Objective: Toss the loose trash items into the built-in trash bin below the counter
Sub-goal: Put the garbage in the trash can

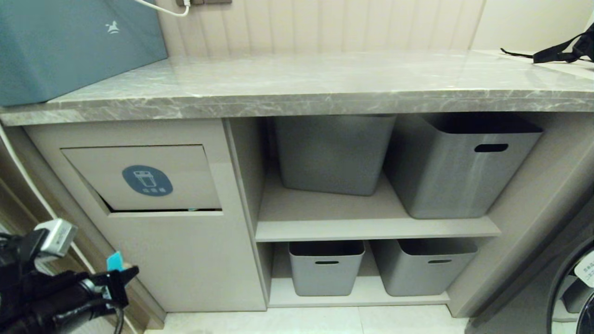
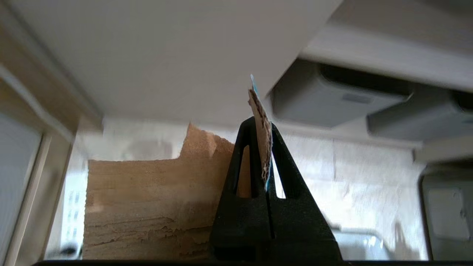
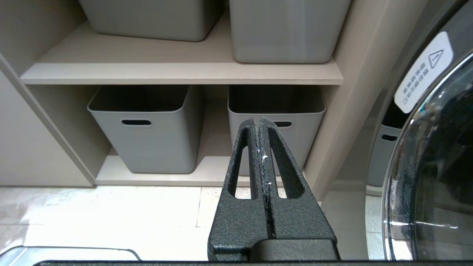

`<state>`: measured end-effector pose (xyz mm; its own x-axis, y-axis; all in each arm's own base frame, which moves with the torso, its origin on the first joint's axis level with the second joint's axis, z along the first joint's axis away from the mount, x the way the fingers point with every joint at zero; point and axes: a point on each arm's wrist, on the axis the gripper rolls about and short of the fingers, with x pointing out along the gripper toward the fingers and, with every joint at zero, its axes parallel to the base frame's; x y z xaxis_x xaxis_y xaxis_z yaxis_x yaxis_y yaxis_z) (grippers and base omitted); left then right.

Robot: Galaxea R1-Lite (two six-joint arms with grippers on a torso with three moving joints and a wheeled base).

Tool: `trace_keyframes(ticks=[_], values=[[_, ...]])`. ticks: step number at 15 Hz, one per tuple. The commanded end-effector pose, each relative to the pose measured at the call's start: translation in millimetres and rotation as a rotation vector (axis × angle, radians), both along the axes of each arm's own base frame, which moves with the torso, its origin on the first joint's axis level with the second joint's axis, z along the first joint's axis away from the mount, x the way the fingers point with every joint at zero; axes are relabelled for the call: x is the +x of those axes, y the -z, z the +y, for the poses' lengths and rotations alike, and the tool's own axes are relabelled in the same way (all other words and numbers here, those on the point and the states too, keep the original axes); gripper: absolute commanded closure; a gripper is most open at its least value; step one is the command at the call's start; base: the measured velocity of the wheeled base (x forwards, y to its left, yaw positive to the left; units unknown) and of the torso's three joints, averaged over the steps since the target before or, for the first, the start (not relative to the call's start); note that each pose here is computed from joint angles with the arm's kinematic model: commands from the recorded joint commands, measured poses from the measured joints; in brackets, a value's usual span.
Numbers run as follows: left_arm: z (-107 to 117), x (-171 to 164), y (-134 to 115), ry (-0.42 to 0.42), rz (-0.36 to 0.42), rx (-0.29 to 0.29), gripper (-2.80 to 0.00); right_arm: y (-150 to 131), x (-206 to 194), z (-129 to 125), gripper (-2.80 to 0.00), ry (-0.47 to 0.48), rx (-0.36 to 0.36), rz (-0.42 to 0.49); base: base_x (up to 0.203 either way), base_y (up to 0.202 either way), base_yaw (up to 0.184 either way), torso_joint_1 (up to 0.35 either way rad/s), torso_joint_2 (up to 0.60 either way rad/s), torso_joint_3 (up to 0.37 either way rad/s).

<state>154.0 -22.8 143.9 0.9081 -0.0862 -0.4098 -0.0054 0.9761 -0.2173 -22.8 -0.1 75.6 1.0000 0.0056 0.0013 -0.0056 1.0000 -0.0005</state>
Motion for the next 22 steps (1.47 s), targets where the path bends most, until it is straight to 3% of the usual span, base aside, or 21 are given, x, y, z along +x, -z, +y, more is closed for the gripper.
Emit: trace_keyframes(ticks=[1, 5, 11, 15, 22], values=[[-0.9, 7.3, -10.3, 0.0, -0.046, -0.002, 0.0, 0.0, -0.1, 0.0, 0.0, 0.0, -0.001, -0.002, 0.0, 0.0, 0.0, 0.0, 0.0, 0.0], [5.3, 28.2, -12.1, -0.057, -0.059, -0.003, 0.0, 0.0, -0.1, 0.0, 0.0, 0.0, -0.001, -0.002, 0.0, 0.0, 0.0, 0.0, 0.0, 0.0], [7.5, 72.3, 8.0, -0.096, -0.154, -0.04, 0.0, 0.0, -0.1, 0.0, 0.0, 0.0, -0.001, -0.002, 0.0, 0.0, 0.0, 0.0, 0.0, 0.0], [32.1, 88.9, 23.2, -0.201, -0.186, -0.042, 0.0, 0.0, -0.1, 0.0, 0.0, 0.0, -0.001, -0.002, 0.0, 0.0, 0.0, 0.0, 0.0, 0.0], [67.5, 100.9, 45.3, -0.295, -0.223, -0.044, 0.0, 0.0, -0.1, 0.0, 0.0, 0.0, -0.001, -0.002, 0.0, 0.0, 0.0, 0.0, 0.0, 0.0]])
